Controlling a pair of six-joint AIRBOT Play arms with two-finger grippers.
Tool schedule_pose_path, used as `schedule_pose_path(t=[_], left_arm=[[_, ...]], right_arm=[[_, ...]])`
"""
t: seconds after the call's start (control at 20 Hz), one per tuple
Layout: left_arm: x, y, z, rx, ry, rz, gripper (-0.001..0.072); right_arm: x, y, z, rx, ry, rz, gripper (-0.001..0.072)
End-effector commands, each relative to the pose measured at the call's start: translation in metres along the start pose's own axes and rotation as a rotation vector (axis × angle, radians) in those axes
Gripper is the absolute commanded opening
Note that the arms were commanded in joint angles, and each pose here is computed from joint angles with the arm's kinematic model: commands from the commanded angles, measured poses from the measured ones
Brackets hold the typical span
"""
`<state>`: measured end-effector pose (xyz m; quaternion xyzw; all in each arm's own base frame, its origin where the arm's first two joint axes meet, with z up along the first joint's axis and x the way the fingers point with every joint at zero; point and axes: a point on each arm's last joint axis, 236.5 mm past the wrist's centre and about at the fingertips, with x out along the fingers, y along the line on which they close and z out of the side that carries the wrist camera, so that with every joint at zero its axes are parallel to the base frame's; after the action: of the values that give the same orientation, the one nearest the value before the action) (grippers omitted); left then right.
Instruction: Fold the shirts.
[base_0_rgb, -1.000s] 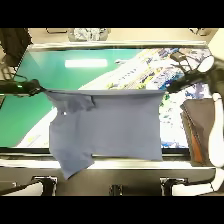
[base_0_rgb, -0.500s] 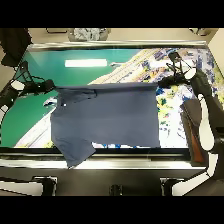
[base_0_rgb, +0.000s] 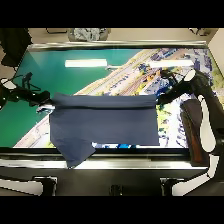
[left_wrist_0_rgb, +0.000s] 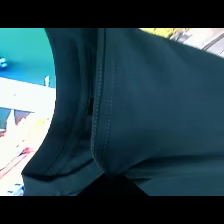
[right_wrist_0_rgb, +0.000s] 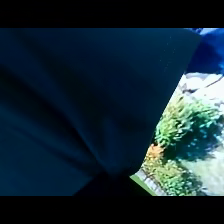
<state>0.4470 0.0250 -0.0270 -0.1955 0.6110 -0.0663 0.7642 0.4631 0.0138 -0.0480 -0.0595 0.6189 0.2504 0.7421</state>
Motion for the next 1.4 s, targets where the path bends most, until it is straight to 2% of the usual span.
schedule_pose_path(t=[0.0, 0.2, 0.25, 0.3, 0.35, 0.45, 0.65, 0.85, 1.0, 1.35], left_arm=[[0.002, 0.002, -0.030, -0.008, 0.128, -0.010, 0.0024], [0.003, 0.002, -0.035, -0.011, 0.148, -0.013, 0.0034], [-0.001, 0.003, -0.038, -0.013, 0.166, -0.017, 0.0164], [-0.007, 0.004, -0.041, -0.021, 0.183, -0.022, 0.0413], [-0.018, 0.007, -0.043, -0.030, 0.203, -0.027, 0.0576], [-0.044, 0.013, -0.058, -0.047, 0.267, -0.045, 0.0529], [-0.068, 0.020, -0.109, -0.084, 0.309, -0.066, 0.0525], [-0.023, 0.024, -0.213, -0.149, 0.305, -0.064, 0.0525], [0.006, 0.021, -0.279, -0.163, 0.361, -0.079, 0.0525], [0.027, -0.002, -0.279, -0.226, 0.301, -0.166, 0.0519]], right_arm=[[0.017, 0.018, -0.024, 0.022, 0.119, 0.081, 0.0044], [0.021, 0.032, -0.029, 0.025, 0.162, 0.117, 0.0046], [0.019, 0.032, -0.032, 0.040, 0.173, 0.118, 0.0092], [0.014, 0.033, -0.037, 0.039, 0.190, 0.125, 0.0346], [0.004, 0.034, -0.042, 0.004, 0.196, 0.137, 0.0471], [-0.028, 0.028, -0.050, 0.004, 0.175, 0.126, 0.0476], [-0.085, 0.007, -0.087, 0.132, 0.139, 0.093, 0.0476], [-0.061, 0.025, -0.147, 0.203, 0.187, 0.080, 0.0476], [-0.044, 0.047, -0.162, 0.192, 0.171, 0.132, 0.0476], [-0.042, 0.047, -0.163, 0.190, 0.169, 0.129, 0.0476]])
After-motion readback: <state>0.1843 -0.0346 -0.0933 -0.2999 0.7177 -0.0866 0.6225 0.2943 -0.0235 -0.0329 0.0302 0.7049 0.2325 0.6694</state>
